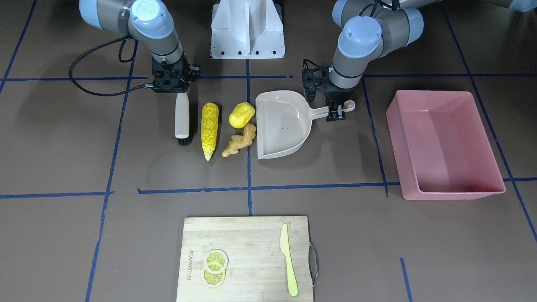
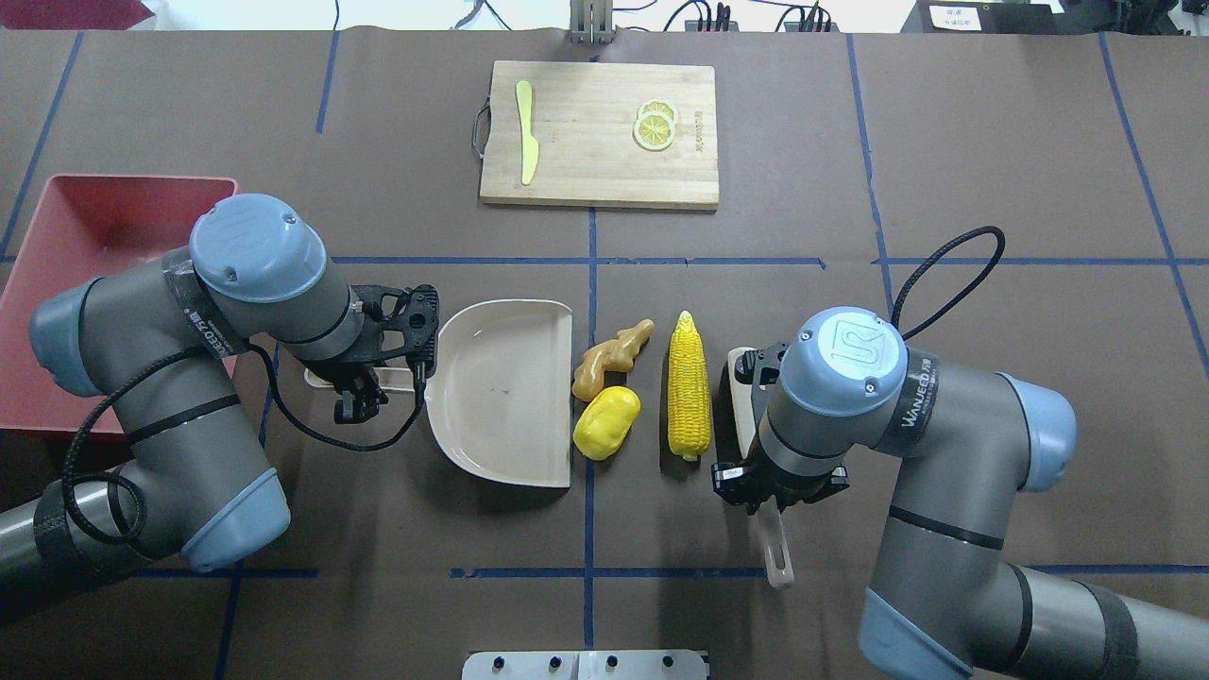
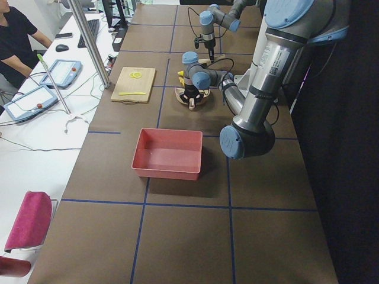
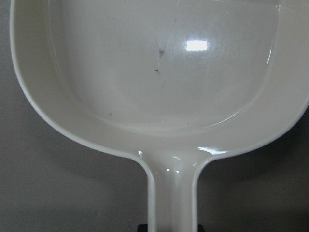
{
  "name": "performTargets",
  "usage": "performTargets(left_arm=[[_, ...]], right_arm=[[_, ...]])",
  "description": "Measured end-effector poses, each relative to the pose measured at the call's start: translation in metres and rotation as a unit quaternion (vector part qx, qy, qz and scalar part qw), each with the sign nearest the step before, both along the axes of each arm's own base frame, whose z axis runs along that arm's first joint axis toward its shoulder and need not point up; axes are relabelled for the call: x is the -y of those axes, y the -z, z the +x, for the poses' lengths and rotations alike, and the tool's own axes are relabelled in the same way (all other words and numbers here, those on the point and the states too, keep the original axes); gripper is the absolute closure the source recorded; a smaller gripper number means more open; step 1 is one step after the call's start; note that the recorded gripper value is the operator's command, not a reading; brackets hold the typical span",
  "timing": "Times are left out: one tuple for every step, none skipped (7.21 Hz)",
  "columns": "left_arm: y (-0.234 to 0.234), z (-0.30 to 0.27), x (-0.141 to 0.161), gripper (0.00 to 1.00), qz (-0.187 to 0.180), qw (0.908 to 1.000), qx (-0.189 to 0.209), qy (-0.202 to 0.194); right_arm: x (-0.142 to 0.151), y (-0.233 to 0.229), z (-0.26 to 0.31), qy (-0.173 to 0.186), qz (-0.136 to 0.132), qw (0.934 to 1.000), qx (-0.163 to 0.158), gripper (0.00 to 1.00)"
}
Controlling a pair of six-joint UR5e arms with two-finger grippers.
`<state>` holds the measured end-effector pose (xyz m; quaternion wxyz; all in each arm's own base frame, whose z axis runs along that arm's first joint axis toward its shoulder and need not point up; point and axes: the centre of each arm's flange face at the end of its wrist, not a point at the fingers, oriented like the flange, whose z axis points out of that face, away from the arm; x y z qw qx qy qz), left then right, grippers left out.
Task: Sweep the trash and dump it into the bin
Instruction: 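Carry the brush with the right gripper toward the corn and potato, then sweep the corn, potato and ginger into the dustpan with the right gripper's brush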
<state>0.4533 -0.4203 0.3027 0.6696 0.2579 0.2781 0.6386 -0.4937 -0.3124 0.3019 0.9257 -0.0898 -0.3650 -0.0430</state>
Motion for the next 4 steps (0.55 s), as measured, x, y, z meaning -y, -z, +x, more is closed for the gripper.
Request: performTargets(left_arm=[[0.001,0.001,0.0,1.0,0.0,1.0,0.0,0.0],[0.002,0.003,-0.001,1.0,0.0,1.0,-0.001,-0.001],[0.004,0.005,-0.001,0.99,0.001,1.0,-0.002,-0.002],[0.006,0.006,-0.001,0.98,0.001,1.0,-0.003,-0.003]], right_arm=[[-0.003,0.009,-0.01,0.0,-0.001,1.0,0.003,1.0],[-0.004,0.022,-0.023,-0.003,-0.005,0.9999,0.009,1.0],[-0.002,0.039,-0.04,-0.006,-0.008,0.9998,0.015,1.0],[0.0,0.056,-0.056,-0.01,-0.011,0.9997,0.02,1.0]])
